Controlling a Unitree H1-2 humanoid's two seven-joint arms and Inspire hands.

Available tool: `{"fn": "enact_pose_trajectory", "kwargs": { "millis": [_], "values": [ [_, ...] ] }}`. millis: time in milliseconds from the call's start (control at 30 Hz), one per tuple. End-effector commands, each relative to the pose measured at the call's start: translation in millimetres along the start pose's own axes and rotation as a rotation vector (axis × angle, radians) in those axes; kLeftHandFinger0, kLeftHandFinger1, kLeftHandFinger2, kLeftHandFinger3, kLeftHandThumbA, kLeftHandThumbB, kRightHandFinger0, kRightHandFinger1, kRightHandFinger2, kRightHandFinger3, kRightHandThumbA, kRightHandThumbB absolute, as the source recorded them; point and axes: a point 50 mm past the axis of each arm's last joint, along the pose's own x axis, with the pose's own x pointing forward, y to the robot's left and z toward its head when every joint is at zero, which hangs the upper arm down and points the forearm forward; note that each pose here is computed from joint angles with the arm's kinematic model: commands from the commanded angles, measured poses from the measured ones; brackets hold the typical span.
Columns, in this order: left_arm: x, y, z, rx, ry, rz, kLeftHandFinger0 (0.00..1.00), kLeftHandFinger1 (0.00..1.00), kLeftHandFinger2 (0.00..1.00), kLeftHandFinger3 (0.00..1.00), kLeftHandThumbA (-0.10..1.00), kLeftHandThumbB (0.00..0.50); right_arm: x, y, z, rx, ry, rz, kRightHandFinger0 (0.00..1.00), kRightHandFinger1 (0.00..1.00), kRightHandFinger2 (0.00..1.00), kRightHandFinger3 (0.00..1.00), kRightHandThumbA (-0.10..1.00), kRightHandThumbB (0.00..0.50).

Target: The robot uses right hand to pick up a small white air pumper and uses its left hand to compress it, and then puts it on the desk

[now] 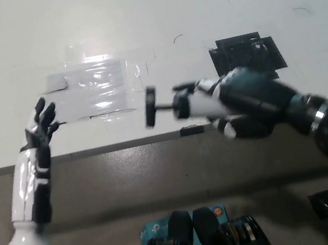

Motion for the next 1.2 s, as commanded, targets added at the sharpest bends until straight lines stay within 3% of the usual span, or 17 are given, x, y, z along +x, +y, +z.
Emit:
{"fn": "enact_pose_trajectory", "kwargs": {
  "millis": [0,267,333,500,633,667,700,733,767,800,833,867,900,967,1033,1167],
  "values": [
    [-12,11,-3,-0.018,-0.040,-0.015,1.00,1.00,1.00,1.00,1.00,0.157,13,-53,-24,-0.052,0.027,-0.148,0.05,0.51,0.79,0.92,-0.10,0.147],
    [-42,10,-19,-0.025,0.048,-0.028,1.00,1.00,1.00,1.00,1.00,0.138,40,-78,-83,-0.078,0.214,-0.147,0.08,0.53,0.82,0.99,-0.10,0.107],
    [-49,7,-23,-0.041,0.073,-0.034,1.00,1.00,1.00,1.00,1.00,0.154,48,-81,-96,-0.073,0.268,-0.140,0.07,0.52,0.84,0.97,-0.10,0.106],
    [-67,0,-30,-0.050,0.111,-0.050,1.00,1.00,1.00,1.00,1.00,0.138,71,-76,-121,-0.107,0.326,-0.151,0.04,0.52,0.86,0.99,-0.10,0.108],
    [-75,-3,-30,-0.046,0.117,-0.057,1.00,1.00,1.00,1.00,1.00,0.157,82,-67,-131,-0.105,0.381,-0.127,0.11,0.60,0.93,1.00,-0.10,0.125],
    [-77,-3,-29,-0.046,0.110,-0.058,1.00,1.00,1.00,1.00,1.00,0.131,84,-60,-135,-0.100,0.389,-0.131,0.11,0.54,0.86,0.98,-0.10,0.152],
    [-77,-2,-29,-0.053,0.102,-0.061,1.00,1.00,1.00,1.00,1.00,0.122,84,-54,-137,-0.090,0.400,-0.133,0.10,0.47,0.77,0.89,-0.10,0.182],
    [-79,-2,-29,-0.059,0.106,-0.063,1.00,1.00,1.00,1.00,1.00,0.131,83,-49,-138,-0.086,0.404,-0.124,0.16,0.47,0.73,0.84,-0.05,0.217],
    [-79,-2,-29,-0.064,0.110,-0.064,1.00,1.00,1.00,1.00,1.00,0.141,83,-44,-139,-0.063,0.412,-0.081,0.30,0.60,0.82,0.88,0.06,0.253],
    [-79,-2,-29,-0.063,0.110,-0.064,1.00,1.00,1.00,1.00,1.00,0.142,82,-42,-140,-0.051,0.416,-0.061,0.45,0.68,0.84,0.90,0.18,0.272],
    [-79,-2,-29,-0.063,0.110,-0.065,1.00,1.00,1.00,1.00,1.00,0.143,83,-42,-140,-0.047,0.417,-0.054,0.45,0.60,0.73,0.83,0.21,0.275],
    [-80,-2,-29,-0.061,0.112,-0.069,1.00,1.00,1.00,1.00,1.00,0.149,81,-38,-142,0.000,0.418,-0.030,0.67,0.78,0.88,0.94,0.24,0.306],
    [-80,-3,-29,-0.060,0.113,-0.071,1.00,1.00,1.00,1.00,1.00,0.152,79,-35,-143,0.018,0.418,-0.029,0.78,0.87,0.96,1.00,0.25,0.307],
    [-80,-4,-28,-0.056,0.108,-0.079,1.00,1.00,1.00,1.00,1.00,0.133,77,-30,-145,0.029,0.414,-0.029,0.85,0.94,1.00,1.00,0.29,0.294],
    [-78,-4,-29,-0.056,0.103,-0.083,1.00,1.00,1.00,1.00,1.00,0.128,77,-28,-145,0.037,0.411,-0.031,0.84,0.96,1.00,1.00,0.30,0.266],
    [-76,-6,-29,-0.055,0.095,-0.083,1.00,1.00,1.00,1.00,1.00,0.108,77,-30,-143,0.046,0.391,-0.031,0.84,0.98,1.00,1.00,0.36,0.263]
  ]
}}
